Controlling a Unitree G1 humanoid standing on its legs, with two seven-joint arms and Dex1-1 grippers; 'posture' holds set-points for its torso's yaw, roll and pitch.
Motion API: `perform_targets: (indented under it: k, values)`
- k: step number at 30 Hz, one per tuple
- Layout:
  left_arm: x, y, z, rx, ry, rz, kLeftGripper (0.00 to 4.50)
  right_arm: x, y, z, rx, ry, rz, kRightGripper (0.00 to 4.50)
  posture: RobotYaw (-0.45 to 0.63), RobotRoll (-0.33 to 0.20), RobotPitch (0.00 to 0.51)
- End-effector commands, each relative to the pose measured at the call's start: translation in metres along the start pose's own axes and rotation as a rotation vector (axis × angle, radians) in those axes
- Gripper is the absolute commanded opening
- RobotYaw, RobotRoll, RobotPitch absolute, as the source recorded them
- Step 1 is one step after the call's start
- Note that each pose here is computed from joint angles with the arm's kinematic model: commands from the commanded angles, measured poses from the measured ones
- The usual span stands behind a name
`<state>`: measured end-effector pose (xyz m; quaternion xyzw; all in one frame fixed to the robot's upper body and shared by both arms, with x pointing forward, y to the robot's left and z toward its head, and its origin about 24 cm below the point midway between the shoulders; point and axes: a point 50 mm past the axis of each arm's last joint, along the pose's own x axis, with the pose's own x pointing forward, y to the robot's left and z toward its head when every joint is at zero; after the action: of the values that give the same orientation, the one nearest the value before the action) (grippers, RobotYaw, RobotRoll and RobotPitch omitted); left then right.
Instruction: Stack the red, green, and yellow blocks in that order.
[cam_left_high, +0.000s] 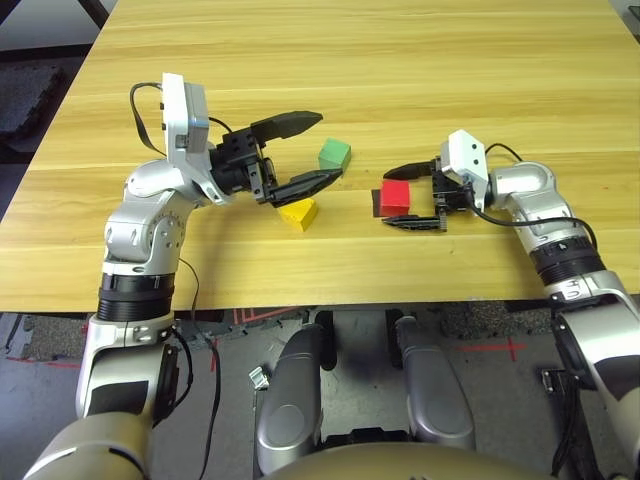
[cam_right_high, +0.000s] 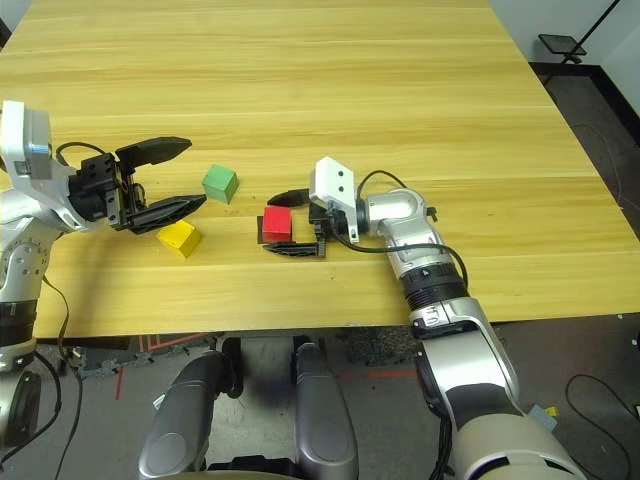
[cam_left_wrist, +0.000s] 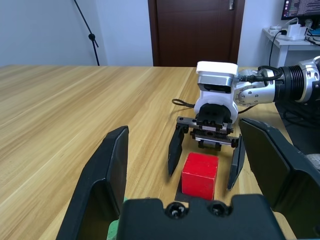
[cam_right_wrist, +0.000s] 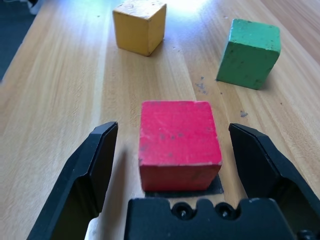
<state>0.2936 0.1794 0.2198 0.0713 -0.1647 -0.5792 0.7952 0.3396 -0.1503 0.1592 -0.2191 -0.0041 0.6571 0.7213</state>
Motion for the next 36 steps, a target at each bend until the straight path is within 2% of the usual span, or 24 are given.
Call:
perform_targets:
  k: [1, 6, 10, 14, 18, 24, 29, 32, 36]
  values:
    - [0.0, -0.001, -0.003, -0.012, 0.002, -0.007, 4.5, -0.014, -0.002, 0.015, -0.003, -0.039, 0.021, 4.48, 0.38, 0.081, 0.285]
    - [0.001, 0.0, -0.005, -0.016, 0.003, -0.006, 4.5, -0.035, -0.003, 0.031, 0.008, -0.045, 0.024, 4.48, 0.37, 0.075, 0.278]
    - [-0.001, 0.005, -0.01, 0.001, 0.049, 0.042, 4.5, -0.06, -0.004, 0.039, 0.012, -0.007, -0.014, 4.48, 0.35, 0.073, 0.278]
    - [-0.001, 0.009, -0.016, 0.02, 0.089, 0.087, 4.5, -0.08, -0.007, 0.045, 0.023, 0.027, -0.086, 4.48, 0.33, 0.063, 0.276]
    - [-0.001, 0.019, -0.025, 0.02, 0.187, 0.162, 4.5, -0.1, -0.012, 0.053, 0.019, 0.025, -0.229, 4.48, 0.31, 0.062, 0.277]
    - [0.008, 0.025, -0.017, -0.028, 0.207, 0.311, 4.5, -0.113, -0.004, 0.051, 0.041, 0.031, -0.334, 4.48, 0.27, 0.07, 0.288]
    - [0.022, 0.003, -0.008, -0.108, 0.187, 0.536, 4.5, -0.12, 0.007, 0.043, 0.087, 0.03, -0.401, 4.48, 0.25, 0.07, 0.297]
    - [0.03, -0.012, -0.004, -0.128, 0.235, 0.658, 4.5, -0.124, 0.013, 0.04, 0.109, 0.028, -0.434, 4.48, 0.26, 0.074, 0.302]
    - [0.033, -0.018, -0.004, -0.101, 0.353, 0.755, 4.5, -0.125, 0.016, 0.037, 0.13, 0.02, -0.468, 4.48, 0.27, 0.078, 0.307]
